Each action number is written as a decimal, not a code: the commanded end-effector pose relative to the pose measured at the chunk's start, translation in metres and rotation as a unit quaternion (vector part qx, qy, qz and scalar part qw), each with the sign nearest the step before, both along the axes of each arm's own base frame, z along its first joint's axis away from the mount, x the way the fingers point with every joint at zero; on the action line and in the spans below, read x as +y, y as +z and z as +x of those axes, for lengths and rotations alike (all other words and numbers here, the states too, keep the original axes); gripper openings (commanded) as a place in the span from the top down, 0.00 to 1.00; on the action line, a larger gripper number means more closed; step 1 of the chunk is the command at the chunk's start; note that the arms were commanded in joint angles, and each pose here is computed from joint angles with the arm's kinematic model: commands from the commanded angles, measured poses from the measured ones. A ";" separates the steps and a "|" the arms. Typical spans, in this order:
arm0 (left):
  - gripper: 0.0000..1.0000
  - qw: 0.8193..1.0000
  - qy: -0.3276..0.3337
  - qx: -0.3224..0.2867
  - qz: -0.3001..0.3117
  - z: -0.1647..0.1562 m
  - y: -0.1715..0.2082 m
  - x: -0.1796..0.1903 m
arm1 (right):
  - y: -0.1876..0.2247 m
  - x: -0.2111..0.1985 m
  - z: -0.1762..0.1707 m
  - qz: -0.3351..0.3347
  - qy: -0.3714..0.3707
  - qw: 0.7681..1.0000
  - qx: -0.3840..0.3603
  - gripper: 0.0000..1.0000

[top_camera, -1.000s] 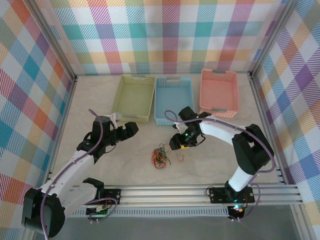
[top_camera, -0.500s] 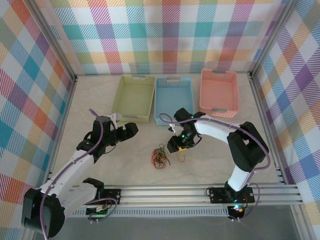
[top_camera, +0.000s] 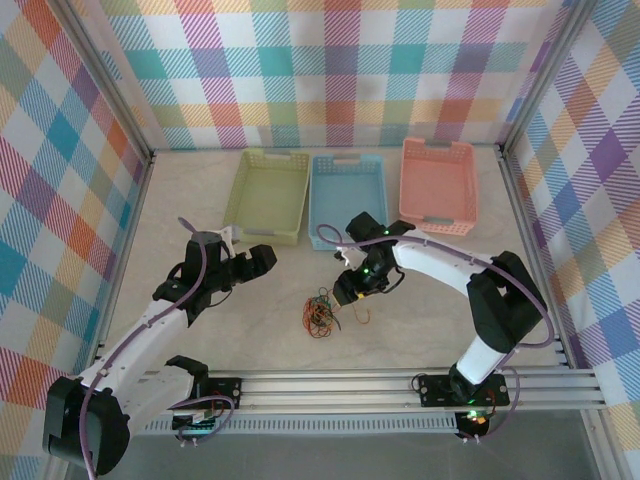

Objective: Untangle the cables

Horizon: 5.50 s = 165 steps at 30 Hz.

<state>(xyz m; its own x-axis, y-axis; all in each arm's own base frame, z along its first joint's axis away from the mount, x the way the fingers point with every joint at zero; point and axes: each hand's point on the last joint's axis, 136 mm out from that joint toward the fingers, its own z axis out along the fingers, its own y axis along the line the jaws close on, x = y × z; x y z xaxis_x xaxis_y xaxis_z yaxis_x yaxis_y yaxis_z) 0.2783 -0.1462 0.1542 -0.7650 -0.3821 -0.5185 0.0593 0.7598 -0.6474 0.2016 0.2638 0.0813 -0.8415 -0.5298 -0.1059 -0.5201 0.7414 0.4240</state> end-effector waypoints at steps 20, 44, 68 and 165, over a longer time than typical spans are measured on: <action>0.18 1.000 -0.016 -0.013 0.003 0.002 0.011 -0.007 | -0.025 -0.004 -0.002 -0.049 0.216 0.974 -0.045 0.30; 0.19 0.999 -0.033 -0.009 -0.003 0.002 0.008 -0.015 | 0.021 0.028 0.037 0.063 0.188 0.943 -0.267 1.00; 0.29 0.961 -0.260 -0.025 0.089 -0.017 -0.004 -0.130 | 0.018 0.007 0.094 0.202 -0.038 0.931 -0.300 1.00; 0.79 0.945 -0.223 0.097 0.220 0.056 -0.073 -0.176 | 0.214 -0.056 0.011 0.419 -0.054 0.723 -0.547 1.00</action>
